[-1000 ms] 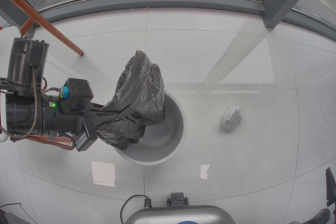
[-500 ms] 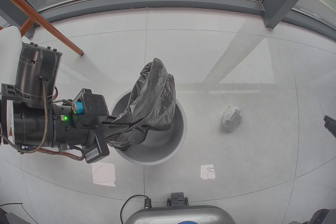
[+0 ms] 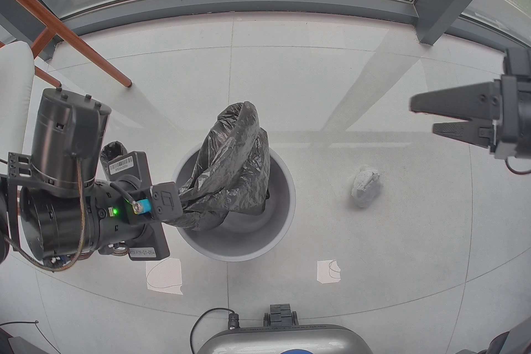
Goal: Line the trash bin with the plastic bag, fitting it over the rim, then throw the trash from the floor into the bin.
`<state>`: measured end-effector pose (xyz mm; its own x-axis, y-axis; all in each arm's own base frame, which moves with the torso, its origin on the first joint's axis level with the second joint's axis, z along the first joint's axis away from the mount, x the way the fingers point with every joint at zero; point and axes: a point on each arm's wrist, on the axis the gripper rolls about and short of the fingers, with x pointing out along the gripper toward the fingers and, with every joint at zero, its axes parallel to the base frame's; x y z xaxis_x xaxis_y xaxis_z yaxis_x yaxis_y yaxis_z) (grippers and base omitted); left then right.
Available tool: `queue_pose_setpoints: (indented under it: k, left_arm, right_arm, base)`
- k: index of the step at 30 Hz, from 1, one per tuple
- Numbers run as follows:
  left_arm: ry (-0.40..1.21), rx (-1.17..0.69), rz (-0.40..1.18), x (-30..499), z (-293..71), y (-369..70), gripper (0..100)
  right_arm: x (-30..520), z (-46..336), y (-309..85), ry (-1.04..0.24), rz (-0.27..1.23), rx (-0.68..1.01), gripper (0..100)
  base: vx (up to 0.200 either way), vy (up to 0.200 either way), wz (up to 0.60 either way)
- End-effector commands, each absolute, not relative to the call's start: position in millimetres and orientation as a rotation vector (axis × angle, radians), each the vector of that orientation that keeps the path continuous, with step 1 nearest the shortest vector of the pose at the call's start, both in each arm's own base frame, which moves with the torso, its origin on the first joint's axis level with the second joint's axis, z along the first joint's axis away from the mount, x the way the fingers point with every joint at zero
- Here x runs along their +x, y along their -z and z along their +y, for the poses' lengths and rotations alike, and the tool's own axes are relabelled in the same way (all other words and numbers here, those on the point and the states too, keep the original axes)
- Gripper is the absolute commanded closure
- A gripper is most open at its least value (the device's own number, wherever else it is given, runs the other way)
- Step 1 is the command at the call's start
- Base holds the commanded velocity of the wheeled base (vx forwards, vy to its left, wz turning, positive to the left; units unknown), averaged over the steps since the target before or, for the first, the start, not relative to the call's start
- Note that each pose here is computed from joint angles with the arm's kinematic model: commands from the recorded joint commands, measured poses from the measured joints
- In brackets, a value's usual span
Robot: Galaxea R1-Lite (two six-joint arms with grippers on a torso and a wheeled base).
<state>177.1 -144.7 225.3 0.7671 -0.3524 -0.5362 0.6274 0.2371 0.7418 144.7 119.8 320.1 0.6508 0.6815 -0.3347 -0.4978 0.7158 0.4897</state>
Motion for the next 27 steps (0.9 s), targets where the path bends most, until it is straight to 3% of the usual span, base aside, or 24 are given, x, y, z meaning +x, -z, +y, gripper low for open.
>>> queue_pose_setpoints:
  k: [1,12,27]
  left_arm:
    - [0.598,1.301,0.18,156,-163,-222,100]
    - [0.614,1.389,0.118,119,-182,-196,100]
    - [0.586,1.406,0.122,111,-178,-189,100]
  right_arm:
    - [196,206,-300,-0.712,0.813,0.26,0]
    - [198,243,-282,-0.725,0.946,0.162,0]
    - [191,250,-267,-0.68,1.018,0.085,0]
  base:
    - [0.0,0.0,0.0]
    - [0.0,0.0,0.0]
    - [0.0,0.0,0.0]
